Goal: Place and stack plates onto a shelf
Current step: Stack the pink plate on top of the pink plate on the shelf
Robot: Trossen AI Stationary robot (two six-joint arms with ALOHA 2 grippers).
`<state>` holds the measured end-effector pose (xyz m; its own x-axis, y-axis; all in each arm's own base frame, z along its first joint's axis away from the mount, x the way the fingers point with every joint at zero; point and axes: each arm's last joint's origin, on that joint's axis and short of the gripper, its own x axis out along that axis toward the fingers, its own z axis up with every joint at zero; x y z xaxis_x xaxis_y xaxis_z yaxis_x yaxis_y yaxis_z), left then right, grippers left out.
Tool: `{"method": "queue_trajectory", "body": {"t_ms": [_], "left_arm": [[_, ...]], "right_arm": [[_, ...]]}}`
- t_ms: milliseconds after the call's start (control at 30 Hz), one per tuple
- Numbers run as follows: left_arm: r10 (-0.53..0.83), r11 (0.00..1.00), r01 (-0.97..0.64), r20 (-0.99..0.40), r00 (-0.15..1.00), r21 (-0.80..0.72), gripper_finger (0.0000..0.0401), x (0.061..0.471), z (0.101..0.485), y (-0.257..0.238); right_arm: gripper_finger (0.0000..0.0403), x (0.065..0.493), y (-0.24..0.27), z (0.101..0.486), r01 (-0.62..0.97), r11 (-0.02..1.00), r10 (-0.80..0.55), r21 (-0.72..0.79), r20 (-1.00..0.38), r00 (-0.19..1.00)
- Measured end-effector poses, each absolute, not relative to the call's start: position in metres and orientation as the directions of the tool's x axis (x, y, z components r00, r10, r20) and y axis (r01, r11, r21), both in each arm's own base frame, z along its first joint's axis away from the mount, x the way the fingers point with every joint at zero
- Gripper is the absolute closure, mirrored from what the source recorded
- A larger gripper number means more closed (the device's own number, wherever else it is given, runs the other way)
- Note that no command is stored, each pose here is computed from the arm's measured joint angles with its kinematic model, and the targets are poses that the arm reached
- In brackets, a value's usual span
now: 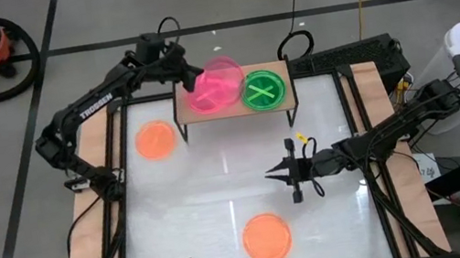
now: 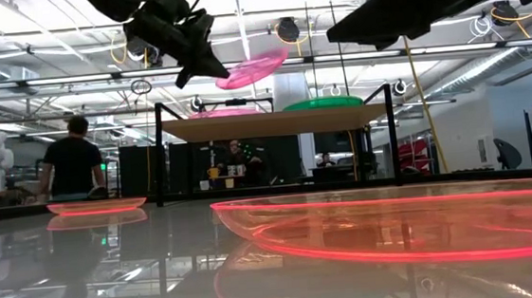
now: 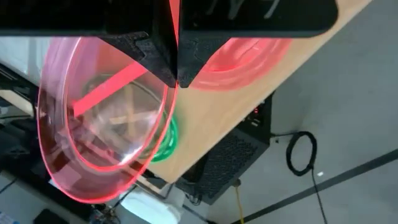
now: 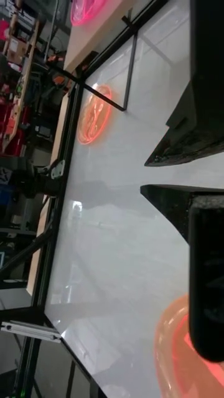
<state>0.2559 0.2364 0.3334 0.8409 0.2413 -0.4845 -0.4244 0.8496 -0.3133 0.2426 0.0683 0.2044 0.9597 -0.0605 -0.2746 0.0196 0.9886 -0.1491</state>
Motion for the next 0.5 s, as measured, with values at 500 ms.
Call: {"method": "queue_trajectory", "body": {"t_ms": [500], "left_arm": [[0.282,0.788,-0.554,-0.641,0.713,-0.269,0.0395,0.235,0.319,0.244]], "right_arm": [[0.036,0.243,0.068,0.206,0.02,0.987,-0.06,-0.159,-0.253,0.965]]}}
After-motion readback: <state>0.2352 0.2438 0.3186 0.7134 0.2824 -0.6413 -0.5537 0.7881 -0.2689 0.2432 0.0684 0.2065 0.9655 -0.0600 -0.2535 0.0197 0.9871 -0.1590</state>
